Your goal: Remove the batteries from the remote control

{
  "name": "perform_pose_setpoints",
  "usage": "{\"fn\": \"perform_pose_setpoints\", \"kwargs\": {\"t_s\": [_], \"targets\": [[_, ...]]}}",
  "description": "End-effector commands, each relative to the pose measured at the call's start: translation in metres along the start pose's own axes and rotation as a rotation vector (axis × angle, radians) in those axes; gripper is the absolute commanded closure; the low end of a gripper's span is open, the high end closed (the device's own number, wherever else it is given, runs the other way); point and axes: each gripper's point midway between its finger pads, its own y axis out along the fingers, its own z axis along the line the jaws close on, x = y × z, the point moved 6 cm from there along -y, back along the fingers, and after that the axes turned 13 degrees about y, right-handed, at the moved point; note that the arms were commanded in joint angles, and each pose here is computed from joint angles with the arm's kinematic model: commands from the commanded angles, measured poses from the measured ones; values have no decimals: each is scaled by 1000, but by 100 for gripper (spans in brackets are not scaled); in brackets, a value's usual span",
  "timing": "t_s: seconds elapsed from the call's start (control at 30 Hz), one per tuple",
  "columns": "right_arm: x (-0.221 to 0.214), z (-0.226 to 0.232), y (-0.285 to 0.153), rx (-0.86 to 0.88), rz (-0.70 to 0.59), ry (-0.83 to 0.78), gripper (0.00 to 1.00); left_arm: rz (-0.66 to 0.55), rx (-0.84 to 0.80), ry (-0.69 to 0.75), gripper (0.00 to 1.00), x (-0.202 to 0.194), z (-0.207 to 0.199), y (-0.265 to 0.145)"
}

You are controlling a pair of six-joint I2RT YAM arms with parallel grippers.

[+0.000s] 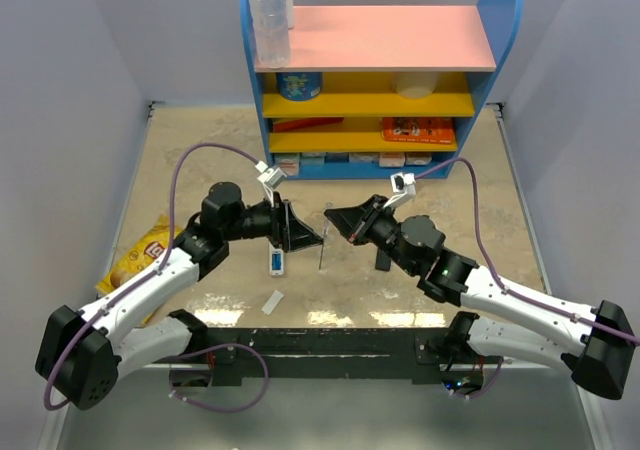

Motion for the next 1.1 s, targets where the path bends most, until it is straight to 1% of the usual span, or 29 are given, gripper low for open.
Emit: {"fn": "perform_pose_setpoints", "kwargs": {"t_s": [0.0,0.3,0.37,0.43,0.5,0.57,0.6,0.77,0.8,0.83,0.87,0.9,0.93,0.97,1.0,1.07], "targets": [[7,10,1,27,-49,51,100,-60,-33,51,32,20,-7,8],[7,3,1,-4,-59,38,100,-56,-44,47,31,19,-9,11],[7,5,1,1,-59,43,100,-57,-46,46,34,20,-9,12],[6,3,2,-10,-55,44,100,-58,-50,41,40,20,-9,13],[6,4,3,-12,-53,46,100,-60,-56,42,44,20,-9,14],[5,1,3,-22,-51,51,100,-56,-58,43,53,20,-9,16],[4,1,3,-23,-47,52,100,-55,-62,46,61,20,-9,16],[2,-3,2,-35,-33,52,100,-37,-66,43,77,16,-6,18],[1,-3,2,-37,-29,48,100,-34,-68,44,84,16,-6,18],[1,-5,1,-47,-23,39,98,-30,-69,55,87,15,-6,18],[1,-4,-1,-47,-19,29,90,-21,-65,55,91,15,-6,18],[1,-4,-2,-49,-6,4,84,-17,-65,62,97,15,-6,18],[1,1,-3,-46,19,-19,80,-14,-60,80,100,16,-5,18],[1,1,-5,-62,37,-47,75,-6,-59,86,100,16,-6,17],[3,1,-6,-82,54,-105,67,0,-58,92,100,16,-6,16],[6,4,-11,-137,100,-173,62,2,-62,122,100,15,-7,14]]}}
